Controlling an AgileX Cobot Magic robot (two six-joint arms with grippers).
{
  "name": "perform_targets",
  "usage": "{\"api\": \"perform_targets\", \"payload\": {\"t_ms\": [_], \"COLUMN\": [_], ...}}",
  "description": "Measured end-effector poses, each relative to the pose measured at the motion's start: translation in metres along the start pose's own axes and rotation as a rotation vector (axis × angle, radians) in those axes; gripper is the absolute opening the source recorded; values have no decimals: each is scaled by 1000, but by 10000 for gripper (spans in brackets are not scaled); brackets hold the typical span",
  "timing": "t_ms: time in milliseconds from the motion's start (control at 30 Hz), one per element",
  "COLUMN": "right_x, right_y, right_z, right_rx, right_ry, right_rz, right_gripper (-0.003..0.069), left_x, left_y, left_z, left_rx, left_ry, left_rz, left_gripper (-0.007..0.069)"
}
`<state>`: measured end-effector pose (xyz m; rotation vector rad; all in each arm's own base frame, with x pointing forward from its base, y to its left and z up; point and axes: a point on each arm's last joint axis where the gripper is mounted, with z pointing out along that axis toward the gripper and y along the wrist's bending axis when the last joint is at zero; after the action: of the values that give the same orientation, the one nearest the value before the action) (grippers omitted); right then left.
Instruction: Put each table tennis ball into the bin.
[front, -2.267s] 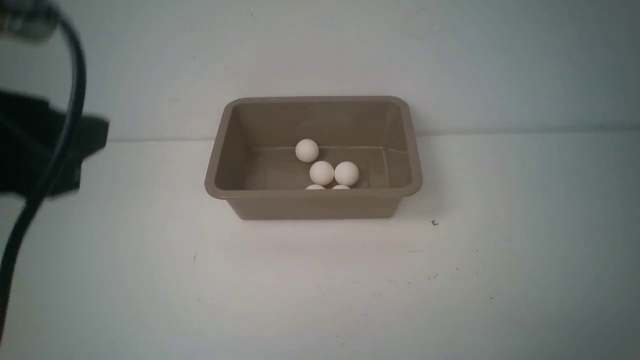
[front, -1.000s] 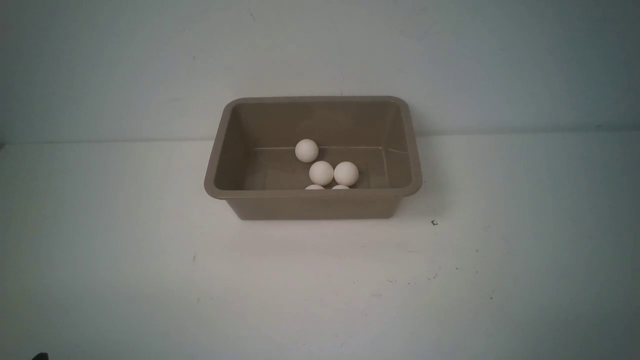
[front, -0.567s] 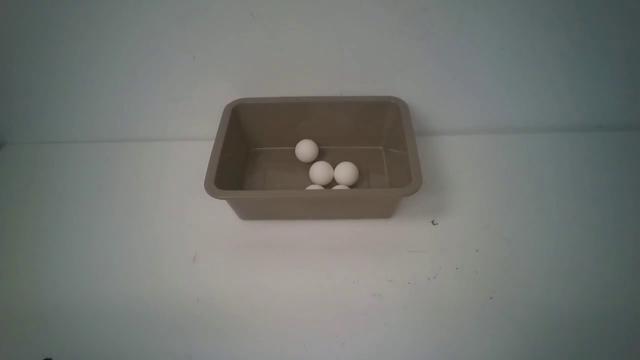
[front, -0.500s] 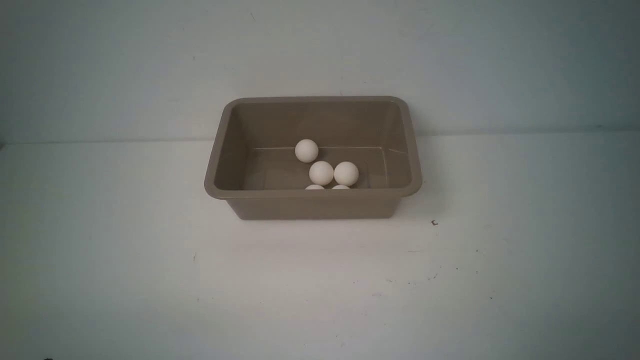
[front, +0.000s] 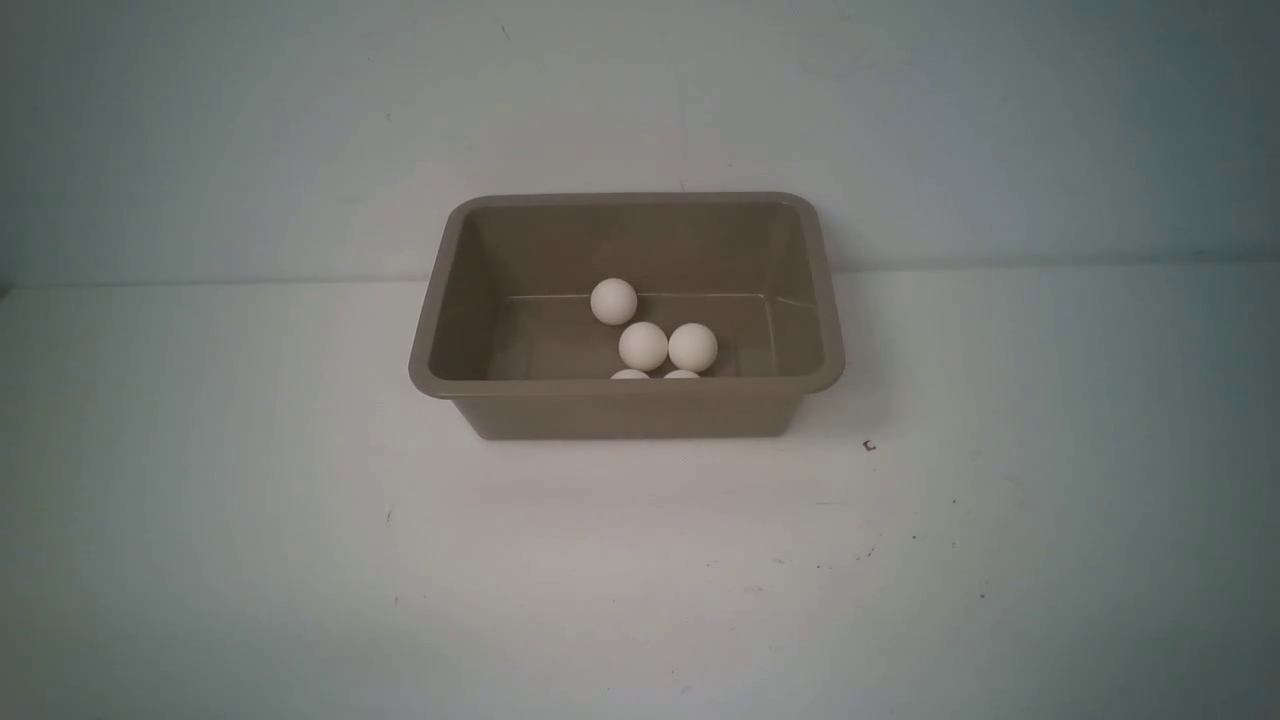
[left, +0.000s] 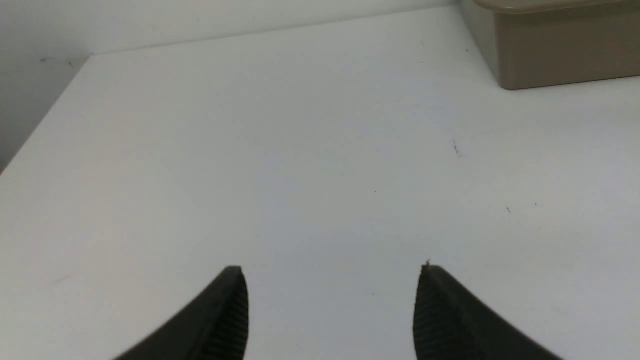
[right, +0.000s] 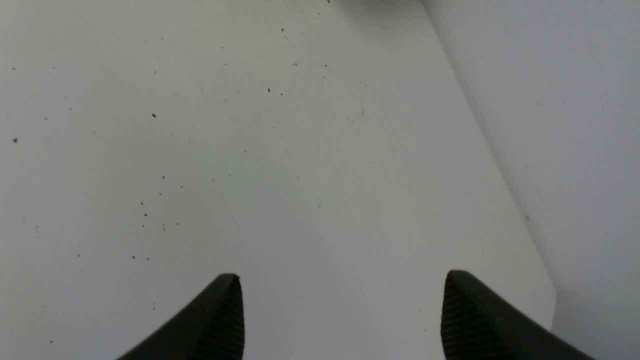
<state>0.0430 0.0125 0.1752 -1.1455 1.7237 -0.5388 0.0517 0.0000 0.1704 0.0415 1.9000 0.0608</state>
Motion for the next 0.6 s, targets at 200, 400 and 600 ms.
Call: {"api": "perform_targets", "payload": {"t_ms": [200, 400, 600], "right_x": [0, 0, 0], "right_y": [0, 0, 0], "right_z": [0, 0, 0], "right_rx": [0, 0, 0], "right_ry": [0, 0, 0], "right_rz": [0, 0, 0], "right_gripper": [482, 482, 482], "left_x": [0, 0, 0], "left_y": [0, 0, 0], "left_z": [0, 0, 0], "left_rx": [0, 0, 0], "left_ry": [0, 0, 0], "left_rz": [-59, -68, -71], "left_gripper": [405, 405, 405]}}
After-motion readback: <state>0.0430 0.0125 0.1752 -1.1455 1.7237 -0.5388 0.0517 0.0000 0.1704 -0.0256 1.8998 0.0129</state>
